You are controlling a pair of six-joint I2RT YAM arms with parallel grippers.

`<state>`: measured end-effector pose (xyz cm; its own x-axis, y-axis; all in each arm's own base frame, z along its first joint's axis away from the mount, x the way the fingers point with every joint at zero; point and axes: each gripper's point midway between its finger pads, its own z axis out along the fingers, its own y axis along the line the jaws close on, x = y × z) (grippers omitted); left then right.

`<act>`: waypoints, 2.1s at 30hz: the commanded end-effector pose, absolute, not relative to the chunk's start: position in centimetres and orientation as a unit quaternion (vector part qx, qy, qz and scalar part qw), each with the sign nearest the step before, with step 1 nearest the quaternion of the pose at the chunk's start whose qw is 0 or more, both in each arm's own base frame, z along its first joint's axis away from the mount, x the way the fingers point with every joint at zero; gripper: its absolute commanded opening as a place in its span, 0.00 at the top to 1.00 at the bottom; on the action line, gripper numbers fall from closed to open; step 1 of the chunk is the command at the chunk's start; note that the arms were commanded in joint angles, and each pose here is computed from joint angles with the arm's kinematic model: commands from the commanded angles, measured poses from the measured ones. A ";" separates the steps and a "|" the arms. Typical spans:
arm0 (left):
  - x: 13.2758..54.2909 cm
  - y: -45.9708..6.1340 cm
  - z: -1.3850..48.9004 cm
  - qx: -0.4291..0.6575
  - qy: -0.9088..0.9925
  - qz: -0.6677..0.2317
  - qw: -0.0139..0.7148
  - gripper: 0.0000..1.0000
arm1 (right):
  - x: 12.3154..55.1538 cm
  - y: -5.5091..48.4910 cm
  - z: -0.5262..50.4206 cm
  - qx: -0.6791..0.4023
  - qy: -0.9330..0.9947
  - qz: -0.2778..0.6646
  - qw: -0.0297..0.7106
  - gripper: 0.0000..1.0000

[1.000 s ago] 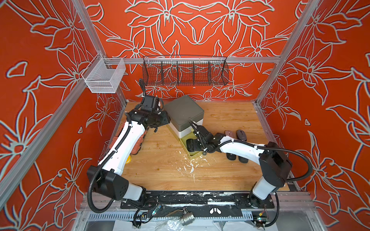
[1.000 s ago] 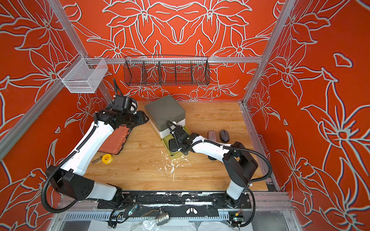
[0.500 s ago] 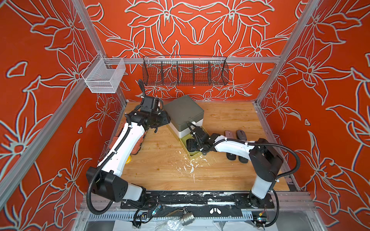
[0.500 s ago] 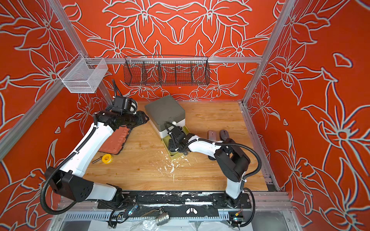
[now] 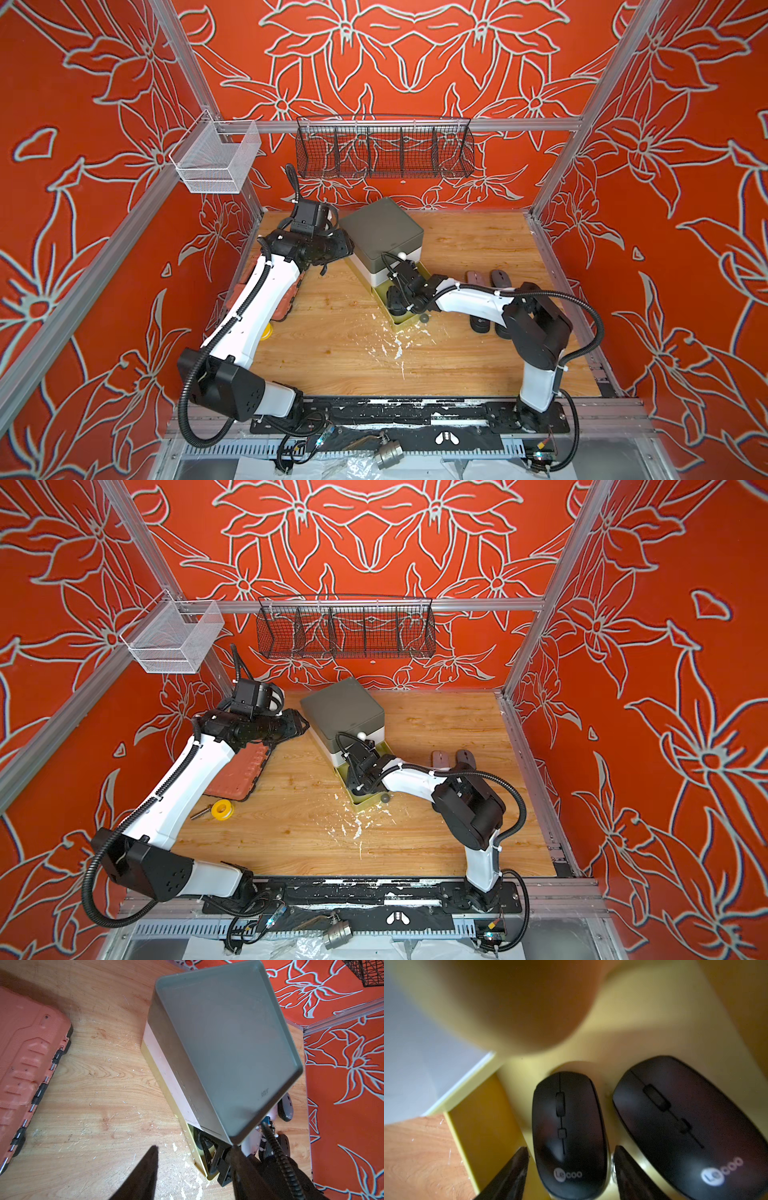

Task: Take the mice out of the drawer
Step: Pick up the mouse from the drawer.

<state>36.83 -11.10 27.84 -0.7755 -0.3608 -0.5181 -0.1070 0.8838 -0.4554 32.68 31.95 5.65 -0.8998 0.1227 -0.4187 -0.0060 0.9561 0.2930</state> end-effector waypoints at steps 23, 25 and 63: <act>36.7 -11.1 28.9 -0.137 0.911 -0.217 0.323 0.45 | 31.7 31.1 4.8 0.004 0.972 0.113 0.204 0.32; 36.7 -11.1 29.0 -0.137 0.910 -0.218 0.325 0.45 | 31.8 31.2 4.5 0.002 0.974 0.108 0.200 0.32; 37.1 -11.0 29.8 -0.153 0.900 -0.229 0.338 0.45 | 31.5 28.6 3.2 -0.032 0.980 0.075 0.184 0.30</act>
<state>37.33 -11.25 28.71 -0.7487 -0.4087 -0.5219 -0.1236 0.8596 -0.4958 32.64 29.07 5.01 -0.9014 0.0098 -0.4330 -0.0753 0.9810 0.1790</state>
